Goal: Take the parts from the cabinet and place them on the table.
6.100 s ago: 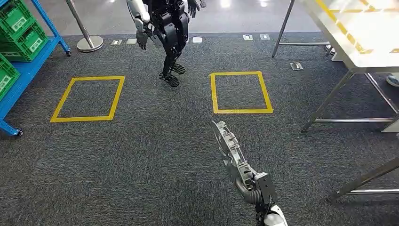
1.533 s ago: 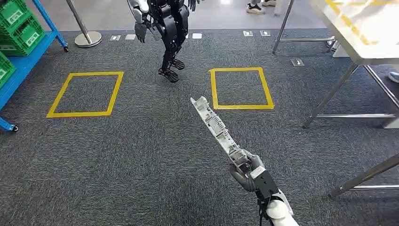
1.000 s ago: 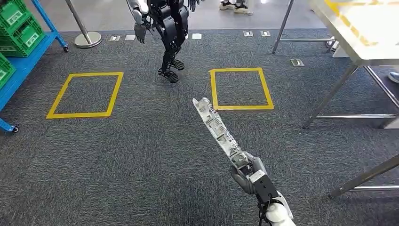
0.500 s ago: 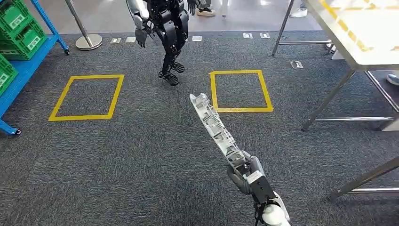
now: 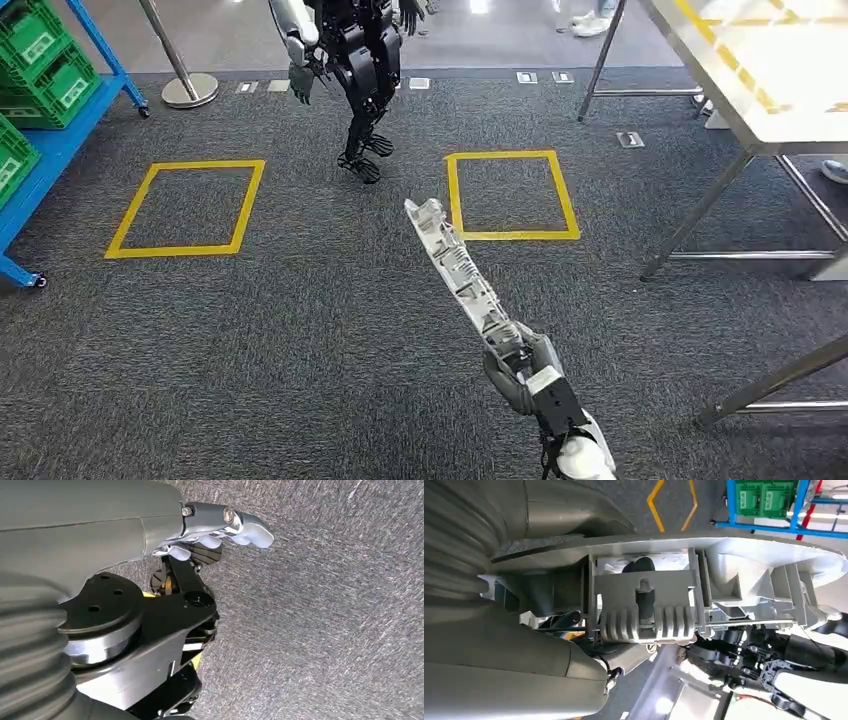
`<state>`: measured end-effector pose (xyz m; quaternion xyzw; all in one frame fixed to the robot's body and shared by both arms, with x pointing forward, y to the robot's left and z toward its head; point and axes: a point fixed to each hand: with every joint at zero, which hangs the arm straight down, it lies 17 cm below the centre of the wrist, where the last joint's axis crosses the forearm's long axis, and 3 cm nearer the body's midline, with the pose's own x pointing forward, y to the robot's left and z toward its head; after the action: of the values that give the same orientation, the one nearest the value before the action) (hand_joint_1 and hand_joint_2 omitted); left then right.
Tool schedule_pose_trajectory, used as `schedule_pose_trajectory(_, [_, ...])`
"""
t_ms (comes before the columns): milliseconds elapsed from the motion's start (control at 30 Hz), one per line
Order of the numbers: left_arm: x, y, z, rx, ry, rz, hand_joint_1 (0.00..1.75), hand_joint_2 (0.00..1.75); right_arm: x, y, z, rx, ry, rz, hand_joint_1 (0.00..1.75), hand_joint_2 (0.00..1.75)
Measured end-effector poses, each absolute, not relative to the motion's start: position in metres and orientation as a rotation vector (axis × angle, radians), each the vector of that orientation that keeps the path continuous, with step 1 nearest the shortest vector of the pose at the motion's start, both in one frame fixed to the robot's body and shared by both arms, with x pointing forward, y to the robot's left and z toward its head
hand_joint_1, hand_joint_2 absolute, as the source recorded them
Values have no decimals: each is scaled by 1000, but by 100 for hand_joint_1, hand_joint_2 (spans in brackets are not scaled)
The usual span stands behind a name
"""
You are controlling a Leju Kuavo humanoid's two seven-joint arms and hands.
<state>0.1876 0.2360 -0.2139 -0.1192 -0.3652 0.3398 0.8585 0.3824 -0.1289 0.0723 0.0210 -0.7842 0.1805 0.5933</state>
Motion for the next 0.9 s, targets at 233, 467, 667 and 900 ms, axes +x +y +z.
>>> schedule_pose_trajectory(233, [185, 235, -215, -250, -757, 706, 0, 175, 379, -130, 68, 48, -1810, 411, 175, 175])
schedule_pose_trajectory(467, [185, 234, -215, -251, -755, 706, 0, 175, 378, -131, 67, 43, -1809, 409, 175, 175])
schedule_pose_trajectory(667, [184, 235, -216, -246, -750, 706, 0, 175, 378, -131, 66, 37, -1808, 411, 175, 175])
schedule_pose_trajectory(900, [185, 234, -216, -252, -753, 708, 0, 175, 384, -127, 68, 44, -1813, 428, 175, 175])
